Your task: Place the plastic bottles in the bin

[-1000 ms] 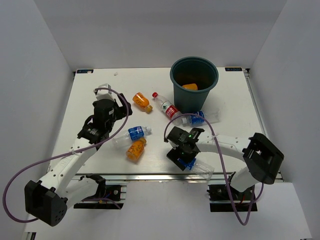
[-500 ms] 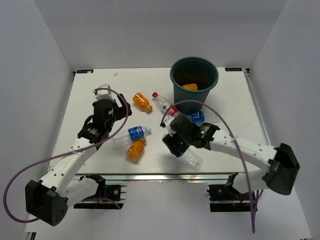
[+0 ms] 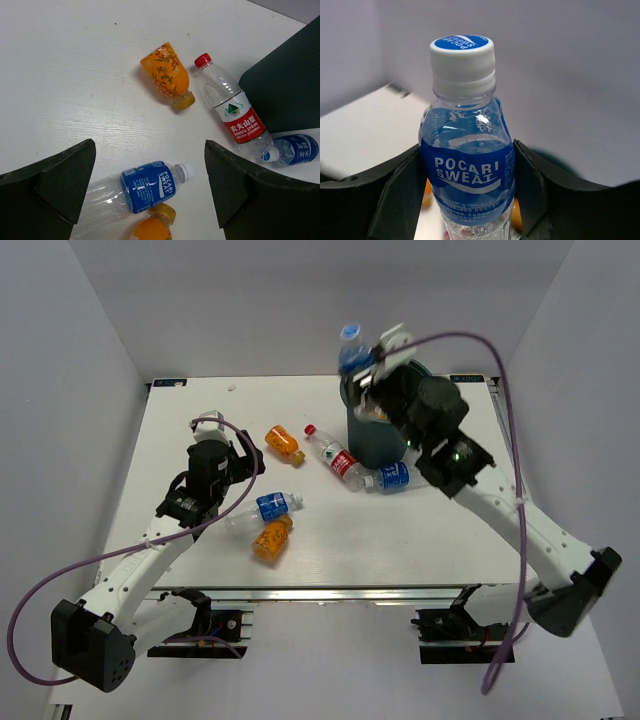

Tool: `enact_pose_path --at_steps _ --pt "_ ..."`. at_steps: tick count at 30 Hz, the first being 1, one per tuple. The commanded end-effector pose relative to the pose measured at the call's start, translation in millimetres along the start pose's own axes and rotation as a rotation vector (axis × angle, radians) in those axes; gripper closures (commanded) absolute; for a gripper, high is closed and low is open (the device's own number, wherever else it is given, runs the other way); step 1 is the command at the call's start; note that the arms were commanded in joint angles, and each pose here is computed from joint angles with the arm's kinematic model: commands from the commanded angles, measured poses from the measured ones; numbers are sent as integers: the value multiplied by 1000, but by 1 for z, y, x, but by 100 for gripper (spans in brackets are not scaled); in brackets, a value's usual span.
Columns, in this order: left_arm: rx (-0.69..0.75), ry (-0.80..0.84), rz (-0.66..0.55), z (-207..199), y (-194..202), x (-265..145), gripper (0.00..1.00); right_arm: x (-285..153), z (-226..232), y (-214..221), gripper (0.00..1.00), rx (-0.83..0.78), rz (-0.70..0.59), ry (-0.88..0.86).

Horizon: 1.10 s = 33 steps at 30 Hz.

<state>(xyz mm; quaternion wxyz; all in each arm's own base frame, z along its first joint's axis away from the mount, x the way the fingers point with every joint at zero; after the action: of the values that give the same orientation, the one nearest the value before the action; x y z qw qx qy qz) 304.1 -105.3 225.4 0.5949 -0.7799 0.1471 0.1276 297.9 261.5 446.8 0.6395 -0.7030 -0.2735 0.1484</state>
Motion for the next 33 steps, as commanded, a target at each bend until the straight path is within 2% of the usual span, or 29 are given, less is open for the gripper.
enact_pose_path --at_steps 1,4,8,11,14,17,18,21,25,33 --pt "-12 0 -13 1 -4 -4 2 28 -72 -63 63 -38 -214 217" --pt "-12 2 -14 1 -3 -4 2 53 -118 -48 61 -81 -225 285" --pt "-16 21 -6 -1 -2 -5 2 80 -136 -8 57 -136 -147 315" --pt "-21 8 3 2 0 -7 2 87 -146 25 52 -104 -90 339" --pt "-37 -8 17 4 3 -9 2 87 -154 59 40 -47 -40 349" --pt "-70 5 49 3 14 -9 2 84 -156 76 20 -17 -2 355" --pt "-79 17 62 1 19 -9 2 83 -155 81 11 -10 9 355" --pt "-109 78 116 -6 35 -9 2 77 -154 83 11 0 28 358" --pt "-176 58 191 -3 58 -14 2 63 -153 79 11 27 23 364" --pt "-30 34 369 -18 127 -31 2 19 -129 72 11 134 28 284"
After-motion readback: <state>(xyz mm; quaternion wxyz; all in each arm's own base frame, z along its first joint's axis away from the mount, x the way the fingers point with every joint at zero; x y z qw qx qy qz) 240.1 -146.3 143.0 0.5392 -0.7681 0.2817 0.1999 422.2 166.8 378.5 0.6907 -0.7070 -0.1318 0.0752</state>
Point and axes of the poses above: each gripper's point midway between its finger pads, its own x axis out along the fingers, its own z axis along the line the jaws close on, y = z × x, the point moved 3 cm from there along -x, back along the fingers, and after that the axes turned 4 degrees about x, right-handed, at the moved point
